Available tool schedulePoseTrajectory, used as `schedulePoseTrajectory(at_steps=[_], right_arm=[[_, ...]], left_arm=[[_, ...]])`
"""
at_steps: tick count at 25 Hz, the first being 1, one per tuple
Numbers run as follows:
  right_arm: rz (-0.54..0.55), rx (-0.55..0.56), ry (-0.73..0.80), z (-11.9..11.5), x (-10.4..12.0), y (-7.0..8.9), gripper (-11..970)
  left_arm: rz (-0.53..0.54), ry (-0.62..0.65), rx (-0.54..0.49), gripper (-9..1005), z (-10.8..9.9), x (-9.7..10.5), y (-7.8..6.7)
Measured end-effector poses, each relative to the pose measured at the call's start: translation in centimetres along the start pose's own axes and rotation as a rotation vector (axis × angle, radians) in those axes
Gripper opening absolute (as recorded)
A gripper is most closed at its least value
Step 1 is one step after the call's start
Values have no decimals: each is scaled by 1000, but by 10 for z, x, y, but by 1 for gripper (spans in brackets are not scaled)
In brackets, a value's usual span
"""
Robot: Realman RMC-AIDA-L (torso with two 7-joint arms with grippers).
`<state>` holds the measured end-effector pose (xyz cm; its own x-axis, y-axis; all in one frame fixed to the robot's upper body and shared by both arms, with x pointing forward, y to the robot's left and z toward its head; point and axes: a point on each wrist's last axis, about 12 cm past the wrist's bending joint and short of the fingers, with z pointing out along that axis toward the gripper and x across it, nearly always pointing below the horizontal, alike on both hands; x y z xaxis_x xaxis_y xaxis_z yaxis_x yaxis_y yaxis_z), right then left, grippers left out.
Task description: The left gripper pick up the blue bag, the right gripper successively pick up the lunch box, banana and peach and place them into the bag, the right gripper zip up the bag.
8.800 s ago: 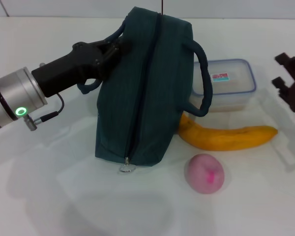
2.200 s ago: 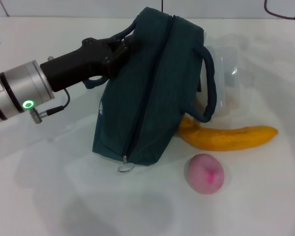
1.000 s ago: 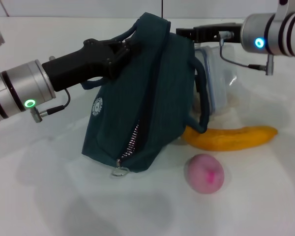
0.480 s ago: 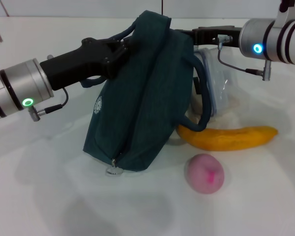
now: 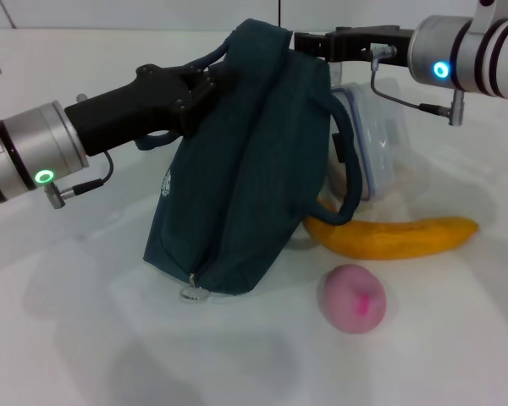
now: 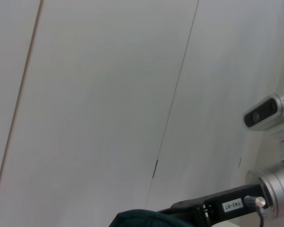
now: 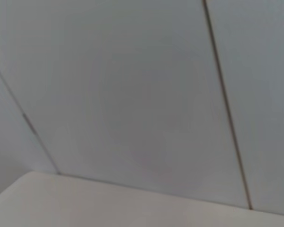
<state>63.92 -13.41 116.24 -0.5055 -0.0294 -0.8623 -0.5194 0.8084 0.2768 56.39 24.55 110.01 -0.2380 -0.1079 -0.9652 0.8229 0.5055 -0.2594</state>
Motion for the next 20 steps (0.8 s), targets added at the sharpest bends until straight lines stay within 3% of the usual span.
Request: schedulePoseTrajectory(at_steps=[11, 20], right_arm=[[-34, -70, 85, -13, -22, 2, 697], [-22, -39, 92, -11, -2, -3, 697]], left_arm=[[-16, 1, 1, 40, 1, 0, 0], [-19, 0, 2, 40, 1, 0, 0]])
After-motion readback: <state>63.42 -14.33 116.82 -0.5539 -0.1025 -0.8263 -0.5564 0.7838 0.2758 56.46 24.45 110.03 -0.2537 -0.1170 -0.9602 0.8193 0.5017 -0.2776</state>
